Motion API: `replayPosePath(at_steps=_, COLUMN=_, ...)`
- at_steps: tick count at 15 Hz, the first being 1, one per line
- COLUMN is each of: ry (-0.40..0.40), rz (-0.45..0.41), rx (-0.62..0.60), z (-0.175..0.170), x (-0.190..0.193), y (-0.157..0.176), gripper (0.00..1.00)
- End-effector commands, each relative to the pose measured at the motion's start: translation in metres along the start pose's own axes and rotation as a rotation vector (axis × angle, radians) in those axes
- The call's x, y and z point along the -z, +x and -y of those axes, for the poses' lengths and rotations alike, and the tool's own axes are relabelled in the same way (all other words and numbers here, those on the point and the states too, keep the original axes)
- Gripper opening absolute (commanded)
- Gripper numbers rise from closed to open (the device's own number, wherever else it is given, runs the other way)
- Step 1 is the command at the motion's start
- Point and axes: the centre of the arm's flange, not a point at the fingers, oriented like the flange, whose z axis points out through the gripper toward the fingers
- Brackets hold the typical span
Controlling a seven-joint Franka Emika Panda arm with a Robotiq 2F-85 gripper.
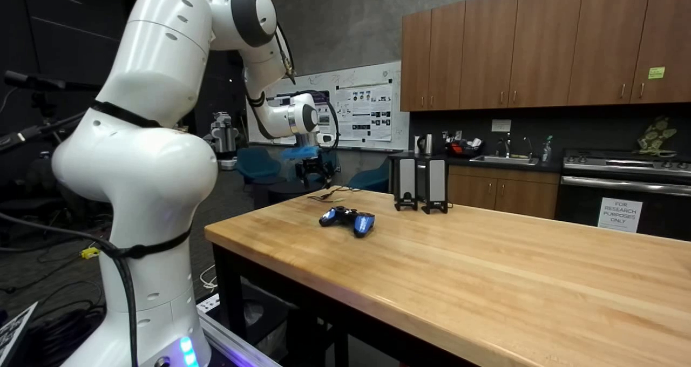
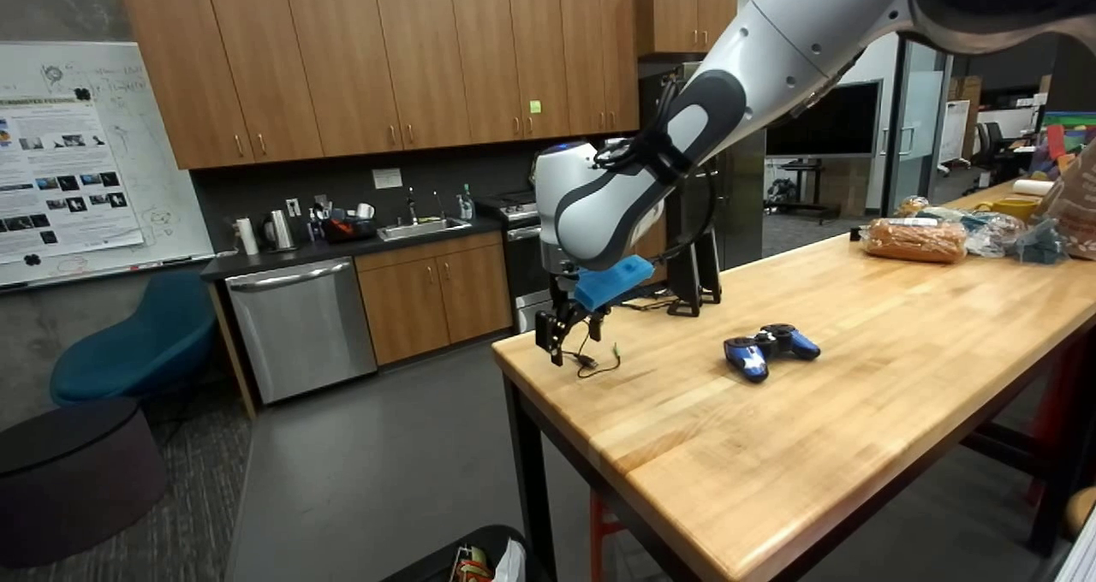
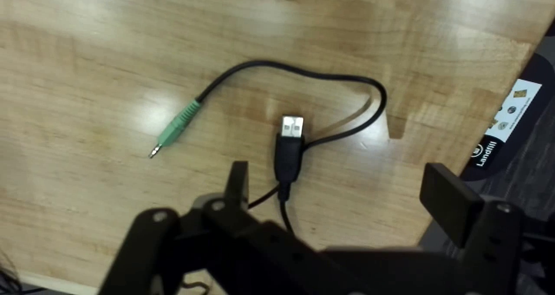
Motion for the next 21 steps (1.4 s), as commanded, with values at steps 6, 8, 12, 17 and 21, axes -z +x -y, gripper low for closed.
replayPosePath(at_steps=6, ry=0.000, rz=0.062, rx=0.000, z=-0.008, x=-0.010, y=0.015, gripper=1.00)
replayPosePath(at_steps=8, ry=0.006, rz=0.077, rx=-0.001, z=-0.007, x=-0.017, y=0.016, gripper=1.00)
replayPosePath(at_steps=12, ry=0.023, rz=0.085, rx=-0.015, z=-0.011, x=-0.019, y=0.019, gripper=1.00)
replayPosePath(at_steps=17, ry=0.036, rz=0.093, rx=-0.034, z=-0.016, x=-0.023, y=0.020, gripper=0.61)
replayPosePath(at_steps=21, ry=0.042, rz=0.095, rx=-0.043, z=-0.017, x=-0.023, y=0.020, gripper=0.29)
